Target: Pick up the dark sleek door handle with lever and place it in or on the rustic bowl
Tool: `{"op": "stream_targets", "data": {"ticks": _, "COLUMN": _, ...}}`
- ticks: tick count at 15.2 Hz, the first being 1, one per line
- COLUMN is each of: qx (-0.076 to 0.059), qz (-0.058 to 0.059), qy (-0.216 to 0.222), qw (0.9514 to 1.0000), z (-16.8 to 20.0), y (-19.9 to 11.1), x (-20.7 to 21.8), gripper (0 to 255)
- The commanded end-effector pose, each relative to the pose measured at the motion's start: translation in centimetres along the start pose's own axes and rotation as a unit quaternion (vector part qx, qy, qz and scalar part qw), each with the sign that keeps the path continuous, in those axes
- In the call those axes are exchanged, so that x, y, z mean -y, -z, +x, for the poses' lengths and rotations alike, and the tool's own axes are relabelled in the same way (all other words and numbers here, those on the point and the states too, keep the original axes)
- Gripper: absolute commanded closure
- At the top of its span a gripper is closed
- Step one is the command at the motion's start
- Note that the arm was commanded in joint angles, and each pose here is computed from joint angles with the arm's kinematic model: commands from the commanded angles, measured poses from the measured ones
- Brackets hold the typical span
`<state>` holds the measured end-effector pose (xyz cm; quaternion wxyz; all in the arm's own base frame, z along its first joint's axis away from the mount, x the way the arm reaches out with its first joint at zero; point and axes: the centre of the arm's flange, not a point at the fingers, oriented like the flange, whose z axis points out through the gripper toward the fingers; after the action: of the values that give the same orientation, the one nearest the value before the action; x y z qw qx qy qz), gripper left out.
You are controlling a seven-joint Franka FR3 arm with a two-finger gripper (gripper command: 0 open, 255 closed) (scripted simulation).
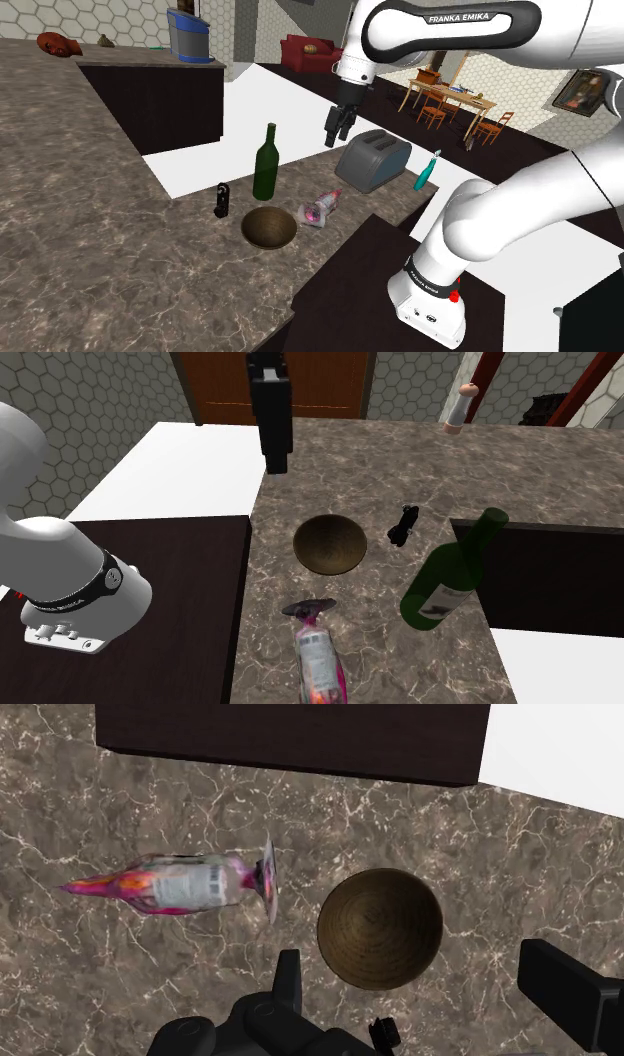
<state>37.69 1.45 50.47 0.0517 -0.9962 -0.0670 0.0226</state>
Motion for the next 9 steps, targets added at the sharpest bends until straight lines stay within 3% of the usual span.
{"op": "stream_targets", "data": {"ticks": 1, "qx": 0.000, "qz": -0.001, "qy": 0.002, "qw": 1.0000, "z": 2.1, "y": -1.7, "x": 0.2, "gripper": 0}}
{"op": "stream_targets", "data": {"ticks": 9, "qx": 0.002, "qz": -0.004, "qy": 0.013, "qw": 0.9999, "z": 10.6, "y": -7.8, "x": 2.4, "gripper": 0}}
